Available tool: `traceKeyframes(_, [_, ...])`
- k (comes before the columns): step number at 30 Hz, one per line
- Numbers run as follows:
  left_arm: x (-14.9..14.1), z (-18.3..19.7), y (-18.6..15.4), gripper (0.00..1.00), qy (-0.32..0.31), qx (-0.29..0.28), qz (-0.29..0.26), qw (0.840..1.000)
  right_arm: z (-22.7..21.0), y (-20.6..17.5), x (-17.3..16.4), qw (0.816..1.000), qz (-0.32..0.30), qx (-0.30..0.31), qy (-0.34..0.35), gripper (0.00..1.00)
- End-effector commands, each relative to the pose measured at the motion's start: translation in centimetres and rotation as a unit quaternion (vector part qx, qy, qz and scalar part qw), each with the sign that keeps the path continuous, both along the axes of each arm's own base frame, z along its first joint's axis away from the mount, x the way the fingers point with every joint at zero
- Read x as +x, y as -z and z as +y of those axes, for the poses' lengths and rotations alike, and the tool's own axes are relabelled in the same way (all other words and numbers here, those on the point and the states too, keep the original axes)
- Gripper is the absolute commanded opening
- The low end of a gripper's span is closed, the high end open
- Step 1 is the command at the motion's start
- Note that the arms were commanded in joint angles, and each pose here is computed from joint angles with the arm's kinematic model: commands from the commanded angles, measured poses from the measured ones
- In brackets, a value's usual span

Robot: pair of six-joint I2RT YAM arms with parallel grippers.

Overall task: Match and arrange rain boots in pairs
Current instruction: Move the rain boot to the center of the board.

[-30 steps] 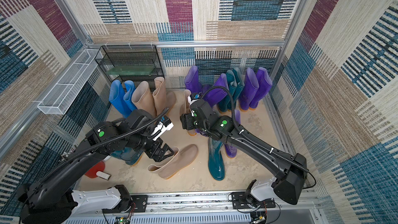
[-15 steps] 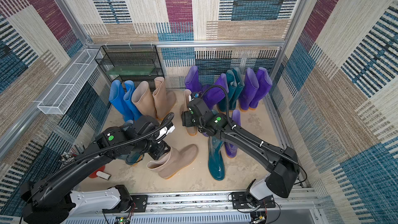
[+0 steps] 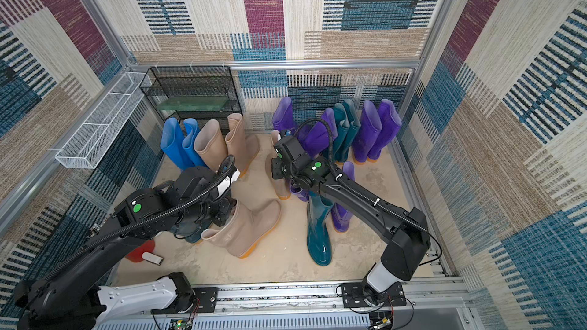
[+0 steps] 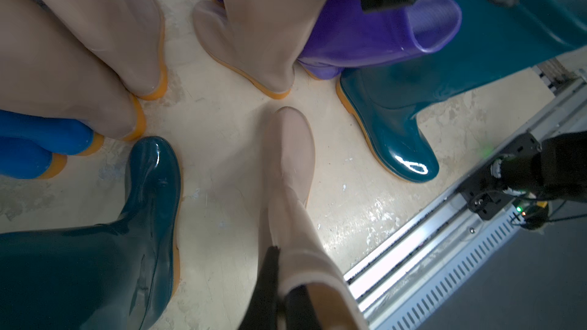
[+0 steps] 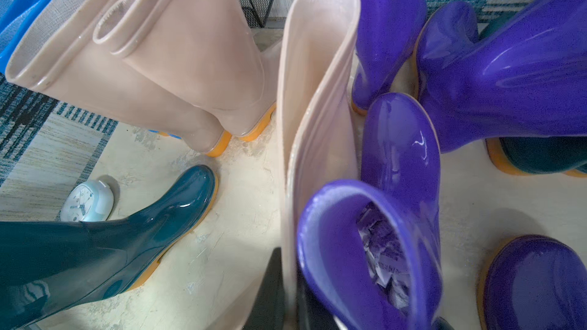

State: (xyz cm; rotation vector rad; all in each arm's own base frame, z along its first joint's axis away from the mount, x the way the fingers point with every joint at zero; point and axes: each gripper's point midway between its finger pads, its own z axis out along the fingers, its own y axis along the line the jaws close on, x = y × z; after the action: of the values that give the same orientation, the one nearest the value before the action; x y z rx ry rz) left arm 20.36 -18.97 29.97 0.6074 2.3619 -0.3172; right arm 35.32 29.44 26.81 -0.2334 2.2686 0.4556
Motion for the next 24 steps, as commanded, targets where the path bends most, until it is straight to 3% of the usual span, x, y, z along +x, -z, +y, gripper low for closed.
traceKeyframes(1, [3.3, -1.3, -2.8, 0.0, -0.056, -0.055, -0.053, 0.995, -0.2, -1.4, 0.6, 1.0, -0.023, 0.015, 0.004, 0.0])
traceKeyframes(6, [6.6, -3.0, -3.4, 0.0, -0.097, -0.095, -0.069, 0.988, -0.5, -1.8, 0.4, 0.999, -0.026, 0.03, 0.002, 0.0])
traceKeyframes(11, [9.5, -3.5, -3.1, 0.0, -0.114, -0.087, -0.069, 0.987, -1.0, -2.1, 0.0, 0.999, -0.029, 0.037, 0.005, 0.0])
traceKeyframes(16, [12.6, -3.0, 0.0, 0.0, -0.1, -0.072, -0.042, 0.991, 0.7, -2.0, -1.4, 0.997, -0.018, 0.072, -0.036, 0.0])
traceKeyframes(20, [13.4, -1.4, 1.6, 0.0, -0.1, -0.07, -0.014, 0.992, 2.1, -2.5, -2.9, 0.994, -0.014, 0.09, -0.055, 0.0])
traceKeyframes(24, [12.7, -0.7, 0.5, 0.0, -0.083, -0.08, -0.015, 0.993, 3.2, -4.0, -4.8, 0.99, -0.018, 0.117, -0.074, 0.0])
